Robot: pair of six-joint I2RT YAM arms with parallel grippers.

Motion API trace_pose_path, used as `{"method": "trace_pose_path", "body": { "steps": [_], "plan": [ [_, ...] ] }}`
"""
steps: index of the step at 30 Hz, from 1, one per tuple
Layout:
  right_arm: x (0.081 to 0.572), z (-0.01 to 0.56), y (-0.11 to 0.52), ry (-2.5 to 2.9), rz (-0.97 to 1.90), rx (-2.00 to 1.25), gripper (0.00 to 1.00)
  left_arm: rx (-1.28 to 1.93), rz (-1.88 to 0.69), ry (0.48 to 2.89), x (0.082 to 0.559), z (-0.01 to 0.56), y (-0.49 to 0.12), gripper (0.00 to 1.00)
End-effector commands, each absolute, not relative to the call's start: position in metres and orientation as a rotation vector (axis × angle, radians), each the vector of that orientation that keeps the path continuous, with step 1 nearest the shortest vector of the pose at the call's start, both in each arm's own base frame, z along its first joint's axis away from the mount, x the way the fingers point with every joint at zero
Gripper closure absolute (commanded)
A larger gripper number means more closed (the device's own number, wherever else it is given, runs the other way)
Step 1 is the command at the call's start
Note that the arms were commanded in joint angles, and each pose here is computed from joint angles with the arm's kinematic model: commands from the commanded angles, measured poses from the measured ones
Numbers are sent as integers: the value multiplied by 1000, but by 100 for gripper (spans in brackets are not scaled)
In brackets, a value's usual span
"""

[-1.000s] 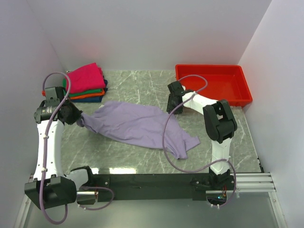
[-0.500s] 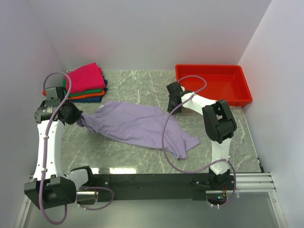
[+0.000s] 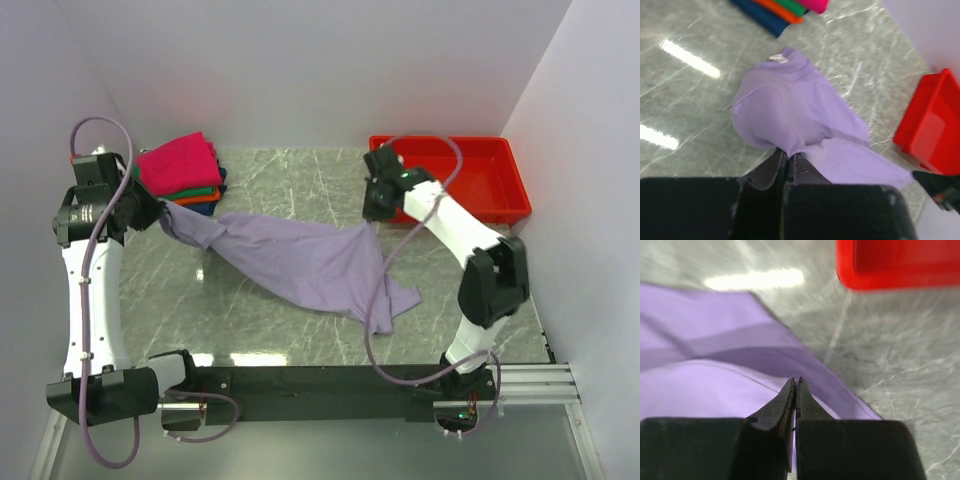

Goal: Fold and stack the t-shirts
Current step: Flatten the tshirt out

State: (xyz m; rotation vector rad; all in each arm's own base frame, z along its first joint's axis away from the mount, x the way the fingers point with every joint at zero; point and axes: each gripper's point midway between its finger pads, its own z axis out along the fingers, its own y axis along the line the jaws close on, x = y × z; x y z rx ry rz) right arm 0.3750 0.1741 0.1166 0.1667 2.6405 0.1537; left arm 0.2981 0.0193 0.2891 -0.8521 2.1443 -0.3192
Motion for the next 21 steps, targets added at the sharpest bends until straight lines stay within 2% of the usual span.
{"method": "trace_pose_path", "body": {
  "steps": [1, 4, 5, 9, 15, 21],
  "plan": [
    [380, 226, 160, 2438, 210, 184, 100, -781, -414, 2033, 319, 335, 12, 100],
    [384, 288, 148, 2318, 219, 187, 100, -728, -458, 1951, 335, 377, 10, 100],
    [387, 319, 146, 2249, 236, 188, 100, -688, -473, 1886, 338, 406, 9, 100],
    [378, 378, 130, 2140, 228, 171, 100, -602, -547, 1755, 350, 469, 2, 100],
    [340, 451, 112, 1965, 295, 191, 100, -490, -581, 1617, 322, 528, -13, 100],
    [281, 487, 92, 1850, 370, 211, 100, -415, -594, 1511, 270, 566, -28, 99]
  ]
}}
